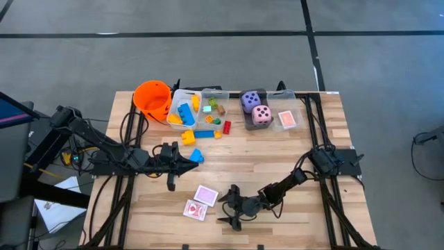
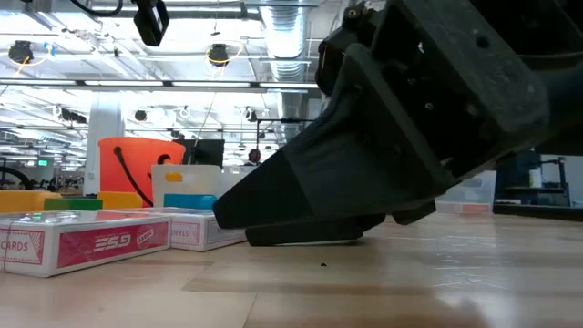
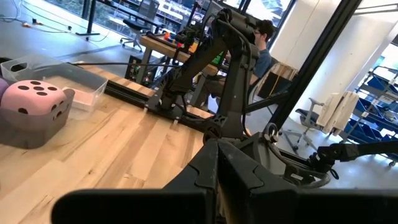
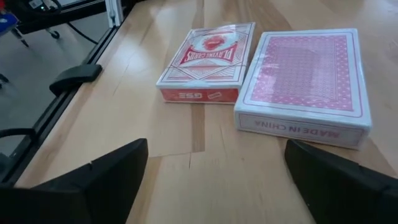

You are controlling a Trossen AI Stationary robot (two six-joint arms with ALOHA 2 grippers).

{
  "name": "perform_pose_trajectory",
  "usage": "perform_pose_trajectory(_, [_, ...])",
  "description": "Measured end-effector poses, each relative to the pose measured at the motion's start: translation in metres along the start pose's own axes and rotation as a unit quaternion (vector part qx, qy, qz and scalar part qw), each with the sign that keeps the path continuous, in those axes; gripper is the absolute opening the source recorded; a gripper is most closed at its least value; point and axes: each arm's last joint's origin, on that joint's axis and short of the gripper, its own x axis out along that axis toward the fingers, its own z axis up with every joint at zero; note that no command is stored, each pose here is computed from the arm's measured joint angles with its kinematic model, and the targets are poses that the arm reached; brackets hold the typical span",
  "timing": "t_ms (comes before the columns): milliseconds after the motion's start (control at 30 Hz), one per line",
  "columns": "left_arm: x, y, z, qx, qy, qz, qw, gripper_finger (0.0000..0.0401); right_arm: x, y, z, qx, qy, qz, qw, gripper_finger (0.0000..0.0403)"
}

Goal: Pick & Place Toys
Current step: Put the pink deck of cards into the right transparent bin

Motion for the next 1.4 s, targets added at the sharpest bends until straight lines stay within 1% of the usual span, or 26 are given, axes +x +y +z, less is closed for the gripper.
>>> perform_pose_trajectory(100, [0.000, 0.000, 0.000, 0.000, 0.000, 0.000, 1.000, 0.0000, 0.000, 0.000, -0.001, -0.005, 0.004, -0.002, 1.000, 0.0375])
perform_pose_trajectory(200, [0.000, 0.000, 0.000, 0.000, 0.000, 0.000, 1.000, 0.0000, -0.001, 0.003, -0.003, -0.029, 0.006, 0.000, 1.000, 0.0376])
perform_pose_trajectory(400, [0.000, 0.000, 0.000, 0.000, 0.000, 0.000, 1.000, 0.0000, -0.003, 0.003, -0.006, -0.040, -0.003, -0.036, 0.999, 0.0377])
perform_pose_trajectory(700, [0.000, 0.000, 0.000, 0.000, 0.000, 0.000, 1.000, 0.0000, -0.003, 0.000, -0.006, -0.012, -0.014, -0.070, 0.997, 0.0378])
perform_pose_trajectory(867, [0.000, 0.000, 0.000, 0.000, 0.000, 0.000, 1.000, 0.0000, 0.003, 0.003, -0.004, -0.018, -0.017, -0.095, 0.995, 0.0378])
perform_pose_trajectory(1000, [0.000, 0.000, 0.000, 0.000, 0.001, 0.000, 1.000, 0.0000, 0.008, 0.006, -0.001, -0.033, 0.012, -0.118, 0.992, 0.0378])
perform_pose_trajectory(1133, [0.000, 0.000, 0.000, 0.000, 0.001, 0.000, 1.000, 0.0000, 0.010, 0.006, 0.001, -0.025, 0.010, -0.145, 0.989, 0.0378])
perform_pose_trajectory(1400, [0.000, 0.000, 0.000, 0.000, 0.001, 0.000, 1.000, 0.0000, 0.010, 0.005, 0.000, -0.023, 0.013, -0.153, 0.988, 0.0378])
